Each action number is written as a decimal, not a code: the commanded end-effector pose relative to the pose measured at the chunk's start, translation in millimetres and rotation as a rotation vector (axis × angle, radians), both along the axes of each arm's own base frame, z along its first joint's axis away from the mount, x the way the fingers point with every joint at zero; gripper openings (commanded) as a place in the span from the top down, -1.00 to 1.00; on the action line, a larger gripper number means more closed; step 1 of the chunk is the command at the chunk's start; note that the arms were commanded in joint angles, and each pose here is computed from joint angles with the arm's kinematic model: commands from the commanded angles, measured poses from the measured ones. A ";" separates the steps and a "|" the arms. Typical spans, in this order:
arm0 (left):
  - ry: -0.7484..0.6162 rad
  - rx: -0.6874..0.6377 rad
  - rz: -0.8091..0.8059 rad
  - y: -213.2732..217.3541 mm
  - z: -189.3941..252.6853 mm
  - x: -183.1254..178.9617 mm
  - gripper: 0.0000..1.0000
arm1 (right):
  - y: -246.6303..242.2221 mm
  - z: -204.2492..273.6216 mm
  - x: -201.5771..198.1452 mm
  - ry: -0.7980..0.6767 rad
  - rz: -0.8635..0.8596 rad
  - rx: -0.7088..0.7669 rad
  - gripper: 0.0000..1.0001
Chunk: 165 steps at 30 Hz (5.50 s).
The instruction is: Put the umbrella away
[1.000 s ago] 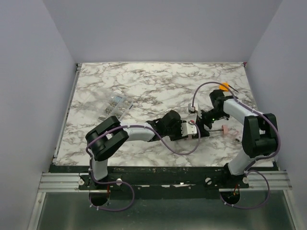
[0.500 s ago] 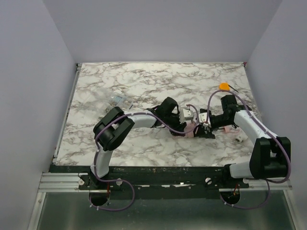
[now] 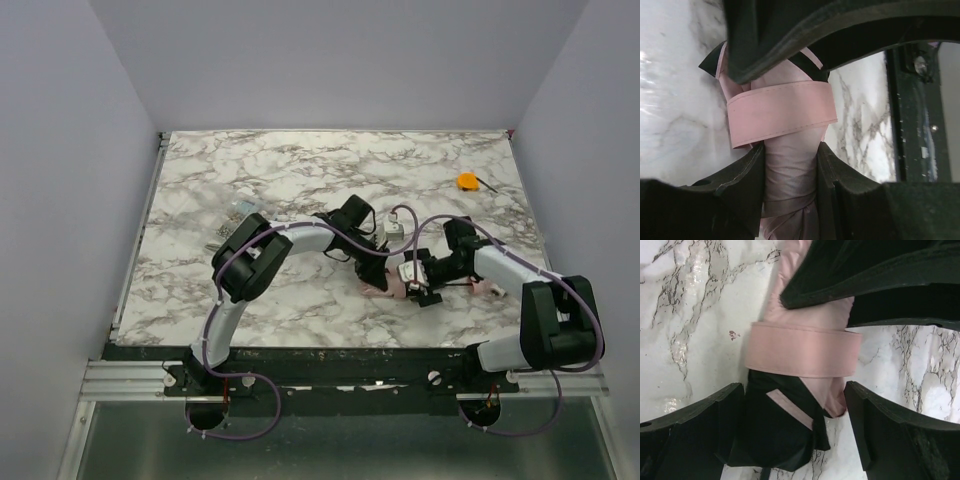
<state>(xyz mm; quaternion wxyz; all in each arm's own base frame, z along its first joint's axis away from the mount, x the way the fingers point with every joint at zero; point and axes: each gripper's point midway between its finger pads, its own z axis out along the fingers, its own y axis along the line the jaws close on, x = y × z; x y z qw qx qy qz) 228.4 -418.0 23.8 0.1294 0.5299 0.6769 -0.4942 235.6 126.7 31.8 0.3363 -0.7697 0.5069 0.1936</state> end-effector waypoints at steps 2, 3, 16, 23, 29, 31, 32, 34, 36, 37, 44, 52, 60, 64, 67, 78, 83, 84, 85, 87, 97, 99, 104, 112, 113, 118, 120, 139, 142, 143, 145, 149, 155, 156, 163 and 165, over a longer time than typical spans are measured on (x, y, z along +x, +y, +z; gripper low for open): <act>0.421 0.512 0.012 89.2 -100.4 -87.3 0.79 | -4.5 -24.3 8.7 -0.020 -0.051 -0.102 -0.58; 0.434 0.516 0.016 89.6 -100.4 -86.1 0.79 | -5.4 -28.3 6.5 -0.005 -0.057 -0.118 -0.45; 0.444 0.491 0.100 76.7 -92.9 -65.6 0.73 | -2.8 -37.1 -18.5 0.237 -0.196 -0.203 0.93; 0.388 0.405 0.196 60.1 -70.9 -35.1 0.49 | -9.7 -42.8 -32.4 0.528 -0.285 -0.322 0.99; 0.309 0.323 0.248 50.0 -52.2 -17.0 0.12 | -18.8 -60.1 -42.5 0.576 -0.332 -0.375 0.99; 0.287 0.276 0.265 45.1 -39.4 -10.1 0.01 | -20.3 -62.9 -45.2 0.585 -0.334 -0.385 0.99; 0.272 0.244 0.275 42.7 -31.4 -6.2 -0.03 | -20.5 -63.4 -45.9 0.591 -0.334 -0.388 0.99; 0.232 0.175 0.306 38.0 -15.0 3.6 -0.12 | -20.8 -63.9 -47.4 0.606 -0.335 -0.393 0.99; 0.184 0.096 0.330 33.9 2.9 11.4 -0.17 | -20.3 -64.6 -47.7 0.616 -0.335 -0.396 0.99; 0.149 0.058 0.339 32.0 11.6 16.2 -0.18 | -20.0 -64.8 -47.5 0.621 -0.338 -0.396 0.99; -0.098 -0.143 0.363 37.7 59.9 22.5 -0.21 | -21.4 -68.6 -49.1 0.653 -0.341 -0.417 0.99; -0.503 -0.301 0.403 79.0 80.1 6.5 -0.26 | -17.0 -68.5 -53.4 0.721 -0.327 -0.415 0.99; -0.771 -0.351 0.467 115.5 97.9 -3.4 -0.76 | -16.4 -67.7 -57.0 0.782 -0.294 -0.434 0.99; -0.898 -0.225 0.370 110.7 93.8 -12.5 -0.97 | -15.0 -65.9 -56.8 0.827 -0.277 -0.445 0.99; -0.983 -0.153 0.285 101.2 92.9 -22.6 -0.96 | -13.8 -66.1 -55.5 0.845 -0.277 -0.451 0.99; -1.035 0.034 0.005 57.2 41.0 -30.9 -0.53 | -12.0 -68.6 -48.1 0.849 -0.288 -0.453 0.99; -1.050 0.045 0.023 37.7 34.1 -20.4 -0.48 | -12.3 -69.5 -49.1 0.851 -0.288 -0.456 0.99; -1.054 0.045 0.031 35.0 33.6 -18.8 -0.48 | -12.4 -69.4 -48.8 0.850 -0.289 -0.455 0.99; -1.056 0.044 0.030 32.6 33.0 -19.1 -0.48 | -12.3 -69.4 -48.5 0.848 -0.288 -0.454 0.99; -1.065 0.059 0.029 29.5 30.3 -17.4 -0.45 | -12.4 -69.3 -48.4 0.846 -0.287 -0.455 0.99; -1.081 0.112 0.043 29.0 20.7 -13.3 -0.20 | -11.8 -69.6 -47.2 0.847 -0.287 -0.454 0.99; -1.105 0.078 0.062 28.0 34.2 -16.5 -0.19 | -11.8 -69.8 -47.2 0.848 -0.287 -0.454 0.99; -1.139 -0.003 0.112 33.7 65.4 -26.2 -0.20 | -11.8 -69.7 -47.0 0.847 -0.287 -0.454 0.99; -1.149 -0.008 0.081 34.9 63.8 -26.1 -0.51 | -12.2 -69.8 -47.0 0.846 -0.288 -0.456 0.99; -1.133 0.004 0.065 32.1 58.6 -24.7 -0.56 | -12.1 -69.4 -46.7 0.844 -0.288 -0.455 0.99; -1.072 0.035 0.112 26.7 46.5 -5.6 -0.81 | -12.7 -69.8 -47.6 0.841 -0.291 -0.454 0.99; -1.054 0.025 0.145 27.7 47.6 1.5 -0.83 | -12.4 -69.4 -48.3 0.840 -0.288 -0.453 0.99; -0.864 0.015 0.016 15.0 25.6 0.1 -0.67 | -11.0 -69.6 -46.8 0.847 -0.282 -0.450 0.99; -0.830 0.071 -0.013 18.5 5.4 -1.2 -0.41 | -10.0 -69.4 -46.3 0.853 -0.284 -0.447 0.99; -0.817 0.087 -0.019 20.7 -0.1 -2.3 -0.31 | -9.6 -69.5 -45.7 0.853 -0.284 -0.445 0.99; -0.795 0.120 -0.020 27.0 -11.7 -3.5 -0.23 | -8.7 -69.4 -45.7 0.856 -0.285 -0.440 0.98; -0.750 0.164 -0.020 39.4 -30.9 -7.5 -0.08 | -6.7 -69.7 -43.1 0.851 -0.292 -0.429 0.95; -0.687 0.212 -0.003 55.3 -50.5 -10.6 0.77 | -1.4 -63.7 -34.3 0.826 -0.309 -0.387 0.77; -0.680 0.217 -0.001 57.3 -52.4 -11.1 0.85 | 0.2 -60.5 -31.6 0.821 -0.312 -0.372 0.74; -0.615 0.249 0.031 67.1 -62.3 -13.2 1.00 | 13.3 -9.8 6.8 0.686 -0.328 -0.190 0.03; -0.582 0.262 0.036 69.4 -66.9 -15.1 1.00 | 13.1 9.3 21.5 0.615 -0.340 -0.142 -0.20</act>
